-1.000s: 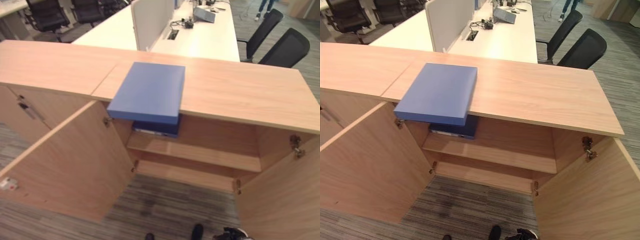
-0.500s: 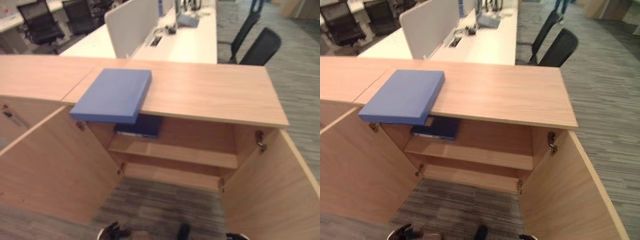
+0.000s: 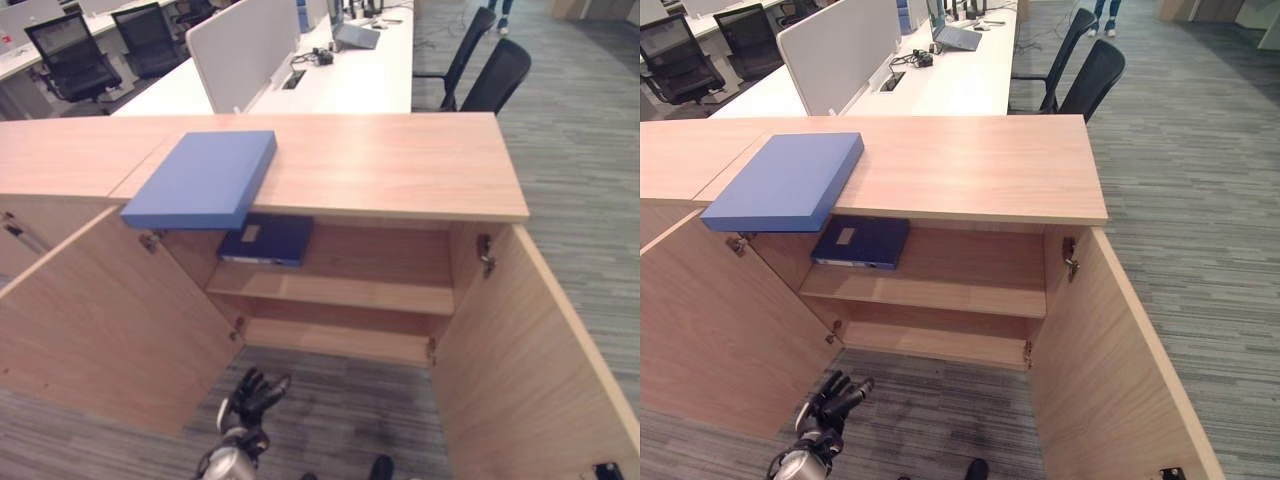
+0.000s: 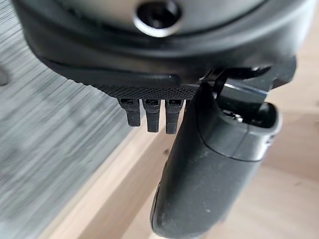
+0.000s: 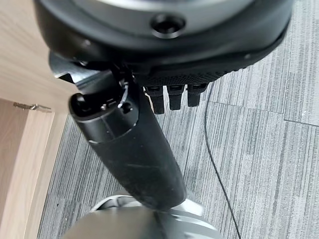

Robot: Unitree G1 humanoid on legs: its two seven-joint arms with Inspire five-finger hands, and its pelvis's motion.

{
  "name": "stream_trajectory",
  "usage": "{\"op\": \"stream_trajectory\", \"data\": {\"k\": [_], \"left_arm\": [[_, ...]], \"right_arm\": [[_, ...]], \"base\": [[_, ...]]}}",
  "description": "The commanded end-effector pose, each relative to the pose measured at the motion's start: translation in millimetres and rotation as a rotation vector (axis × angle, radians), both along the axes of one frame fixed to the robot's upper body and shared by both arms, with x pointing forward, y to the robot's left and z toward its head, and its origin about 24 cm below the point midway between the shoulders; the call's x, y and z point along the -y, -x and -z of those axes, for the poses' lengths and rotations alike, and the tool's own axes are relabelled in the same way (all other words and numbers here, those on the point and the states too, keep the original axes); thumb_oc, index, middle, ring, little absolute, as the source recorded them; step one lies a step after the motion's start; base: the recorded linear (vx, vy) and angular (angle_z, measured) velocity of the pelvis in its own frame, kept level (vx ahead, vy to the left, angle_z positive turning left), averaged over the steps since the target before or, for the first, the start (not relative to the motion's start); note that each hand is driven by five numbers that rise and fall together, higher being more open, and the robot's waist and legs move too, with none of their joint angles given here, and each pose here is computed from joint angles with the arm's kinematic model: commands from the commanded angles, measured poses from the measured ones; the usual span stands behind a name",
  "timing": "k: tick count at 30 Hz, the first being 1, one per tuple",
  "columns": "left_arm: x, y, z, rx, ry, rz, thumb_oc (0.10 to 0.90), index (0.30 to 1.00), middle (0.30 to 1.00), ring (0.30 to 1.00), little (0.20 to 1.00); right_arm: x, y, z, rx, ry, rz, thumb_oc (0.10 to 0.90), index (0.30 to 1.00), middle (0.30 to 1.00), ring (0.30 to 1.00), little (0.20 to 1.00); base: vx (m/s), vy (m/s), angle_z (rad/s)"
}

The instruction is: Put the empty folder in the office cabinet

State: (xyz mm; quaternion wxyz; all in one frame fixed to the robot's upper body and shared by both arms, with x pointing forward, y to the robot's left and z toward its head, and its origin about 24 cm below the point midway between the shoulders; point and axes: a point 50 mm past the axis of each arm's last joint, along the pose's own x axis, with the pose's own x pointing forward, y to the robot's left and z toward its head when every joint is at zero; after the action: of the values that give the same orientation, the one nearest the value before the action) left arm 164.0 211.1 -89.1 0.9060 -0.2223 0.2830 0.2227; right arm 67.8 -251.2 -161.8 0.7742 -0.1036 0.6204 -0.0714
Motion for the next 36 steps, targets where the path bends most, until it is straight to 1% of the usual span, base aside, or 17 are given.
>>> {"op": "stream_trajectory", "data": {"k": [1,6,12,17,19,20,23,25,26,27,28,30,31,32,33,34,36], "left_arm": [[-29.2,-16.1,-32.0,0.167,-0.141,-0.055,0.8,0.9,0.9,0.9,0.9],[-25.3,-13.8,-29.6,0.142,-0.171,0.0,0.8,0.9,0.9,0.9,0.9],[-26.0,-7.4,-24.7,0.102,-0.19,0.002,0.8,0.9,0.9,0.9,0.9],[-36.6,-0.3,-25.2,0.072,-0.23,-0.097,0.8,0.9,0.9,0.9,0.9],[-53.6,3.7,-40.1,0.096,-0.342,-0.187,0.8,0.9,0.9,0.9,0.9],[-53.6,3.7,-40.2,0.096,-0.342,-0.187,0.8,0.9,0.9,0.9,0.9],[-77.3,5.3,-70.2,0.148,-0.554,-0.264,0.8,0.9,0.9,0.9,0.9],[-100.9,2.7,-108.9,0.202,-0.836,-0.348,0.8,0.9,0.9,0.9,0.9],[-100.9,2.6,-109.3,0.202,-0.838,-0.349,0.8,0.9,0.9,0.9,0.9],[-107.7,0.3,-122.8,0.221,-0.933,-0.382,0.8,0.9,0.9,0.9,0.9],[-120.0,-3.3,-153.3,0.258,-1.146,-0.468,0.8,0.9,0.9,0.9,0.9],[-125.0,-5.6,-169.4,0.279,-1.243,-0.521,0.8,0.9,0.9,0.9,0.9],[-125.0,-5.6,-169.4,0.279,-1.243,-0.521,0.8,0.9,0.9,0.9,0.9],[-131.1,-11.3,-213.4,0.367,-1.491,-0.614,0.8,0.9,0.9,0.9,0.9],[-130.8,-11.5,-213.9,0.367,-1.493,-0.614,0.8,0.9,0.9,0.9,0.9],[-128.6,-14.0,-239.7,0.429,-1.654,-0.654,0.8,0.9,0.9,0.9,0.9],[-124.8,-17.5,-262.5,0.482,-1.807,-0.676,0.8,0.9,0.9,0.9,0.9]], "right_arm": [[-10.1,-14.6,0.6,0.035,-0.027,0.0,0.8,0.9,0.9,0.9,0.9],[-10.8,-13.7,1.0,0.033,-0.027,0.006,0.8,0.9,0.9,0.9,0.9],[-11.1,-12.3,1.4,0.029,-0.025,0.018,0.8,0.9,0.9,0.9,0.9],[-13.1,-9.8,2.5,0.023,-0.025,0.048,0.8,0.9,0.9,0.9,0.9],[-15.4,-8.3,3.5,0.015,-0.015,0.066,0.8,0.9,0.9,0.9,0.9],[-15.5,-8.4,3.5,0.015,-0.015,0.066,0.8,0.9,0.9,0.9,0.9],[-21.9,-6.0,5.3,0.02,-0.025,0.085,0.8,0.9,0.9,0.9,0.9],[-28.3,0.8,7.9,0.003,-0.028,0.083,0.8,0.9,0.9,0.9,0.9],[-28.7,0.3,7.9,0.004,-0.029,0.082,0.8,0.9,0.9,0.9,0.9],[-31.1,2.1,8.7,0.001,-0.03,0.079,0.8,0.9,0.9,0.9,0.9],[-34.8,3.6,9.8,-0.009,-0.031,0.054,0.8,0.9,0.9,0.9,0.9],[-36.3,3.4,10.1,-0.01,-0.026,0.041,0.8,0.9,0.9,0.9,0.9],[-36.3,3.4,10.1,-0.01,-0.026,0.041,0.8,0.9,0.9,0.9,0.9],[-37.0,1.0,9.9,-0.003,-0.009,0.018,0.8,0.9,0.9,0.9,0.9],[-37.4,0.4,9.9,-0.001,-0.01,0.019,0.8,0.9,0.9,0.9,0.9],[-38.3,-1.8,9.7,0.006,-0.003,-0.001,0.8,0.9,0.9,0.9,0.9],[-39.1,-4.5,9.3,0.015,0.002,-0.025,0.8,0.9,0.9,0.9,0.9]], "base": [[0.02,0.036,-0.01],[0.0,0.046,-0.01],[0.0,0.026,-0.01],[0.01,0.026,0.04],[0.03,0.016,0.06],[0.0,0.0,0.0],[0.0,0.0,0.0],[0.0,0.0,0.0],[0.0,0.0,0.0],[0.0,0.0,0.0],[0.0,0.0,0.0],[0.0,0.0,0.0],[0.04,-0.004,0.01],[0.0,0.0,0.0],[0.04,0.004,0.0],[0.0,0.0,0.0],[0.02,0.004,-0.01]]}}
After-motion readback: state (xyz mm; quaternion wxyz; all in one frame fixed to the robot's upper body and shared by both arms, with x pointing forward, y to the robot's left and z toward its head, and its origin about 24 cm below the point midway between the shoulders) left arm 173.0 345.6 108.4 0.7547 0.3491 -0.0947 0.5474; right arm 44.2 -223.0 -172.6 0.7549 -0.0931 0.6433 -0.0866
